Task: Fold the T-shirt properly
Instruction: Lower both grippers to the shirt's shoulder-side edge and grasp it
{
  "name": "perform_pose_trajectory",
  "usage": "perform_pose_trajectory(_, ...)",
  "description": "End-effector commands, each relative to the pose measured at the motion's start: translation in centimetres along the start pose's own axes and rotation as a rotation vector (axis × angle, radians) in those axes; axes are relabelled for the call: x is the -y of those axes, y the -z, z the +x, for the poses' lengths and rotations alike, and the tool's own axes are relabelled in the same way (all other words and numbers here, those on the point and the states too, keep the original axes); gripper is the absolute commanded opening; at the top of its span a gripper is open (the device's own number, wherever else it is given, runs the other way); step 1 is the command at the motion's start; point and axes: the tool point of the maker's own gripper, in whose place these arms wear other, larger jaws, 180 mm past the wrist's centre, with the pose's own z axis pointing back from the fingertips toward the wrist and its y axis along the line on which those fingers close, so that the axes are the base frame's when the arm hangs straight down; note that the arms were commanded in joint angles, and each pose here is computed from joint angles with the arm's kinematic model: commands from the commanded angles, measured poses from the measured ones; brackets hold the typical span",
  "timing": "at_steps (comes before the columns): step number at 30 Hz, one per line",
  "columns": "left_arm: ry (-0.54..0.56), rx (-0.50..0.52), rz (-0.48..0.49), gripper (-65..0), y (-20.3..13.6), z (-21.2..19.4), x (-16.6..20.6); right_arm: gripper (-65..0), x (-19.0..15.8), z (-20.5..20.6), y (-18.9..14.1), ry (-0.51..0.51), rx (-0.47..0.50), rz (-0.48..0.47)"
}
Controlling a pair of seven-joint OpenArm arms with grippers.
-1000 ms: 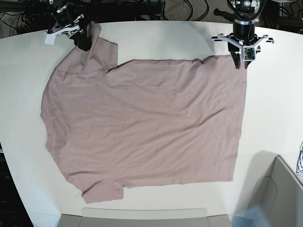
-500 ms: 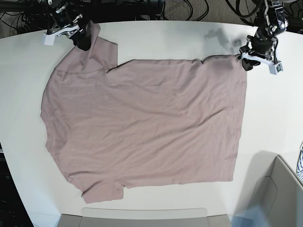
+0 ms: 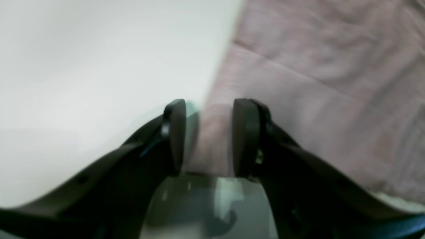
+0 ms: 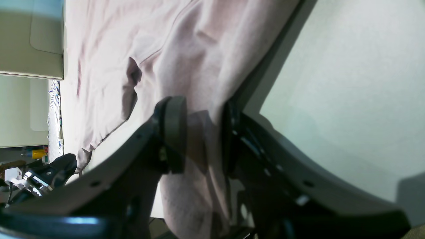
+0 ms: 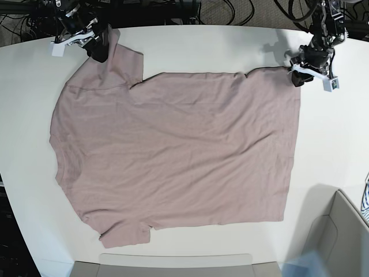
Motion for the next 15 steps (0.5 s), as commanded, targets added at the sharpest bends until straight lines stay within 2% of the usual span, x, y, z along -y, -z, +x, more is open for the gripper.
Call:
perform_pose_trajectory(1,0.012,-0.024,-0.005,-41.0,-0.2,-0.4,0.0,-47.6,1.3,-0.7,-0.4,-0.016,-0.041,-0.062)
perform_pose_trajectory(5,0.044,-0.088,-0.057,-41.8,0.4,-2.3,2.0,-47.7,1.3,-0.7,-0.4,-0.016,-0.042,-0.061)
perform_pose_trajectory(7,0.045,-0.107,-0.064,-45.8,0.7,-2.9,2.3,-48.6,1.1,-0.7,-0.2,-0.018,-0.041,-0.054)
perform_pose_trajectory(9,0.03,-0.133,-0.05,-52.7,1.1,-3.8,1.6,-53.7,0.9,-0.4,0.0,-0.02,-0.036,-0.049)
perform_pose_trajectory(11,0.011,-0.141,-0.034,-62.7,1.6,-4.0,0.9,-62.8,0.9,-0.2,0.0,-0.023,-0.032,-0.049)
perform_pose_trajectory(12,0.002,-0.143,-0.024,-65.0,1.7,-4.1,0.5,-65.0,0.8,0.0,0.0,-0.024,-0.026,-0.047)
perform_pose_trajectory(15,-0.014,-0.109,0.002,-65.0,1.2,-3.2,-0.7,-65.0,0.6,0.3,-0.1,-0.036,-0.021,-0.042)
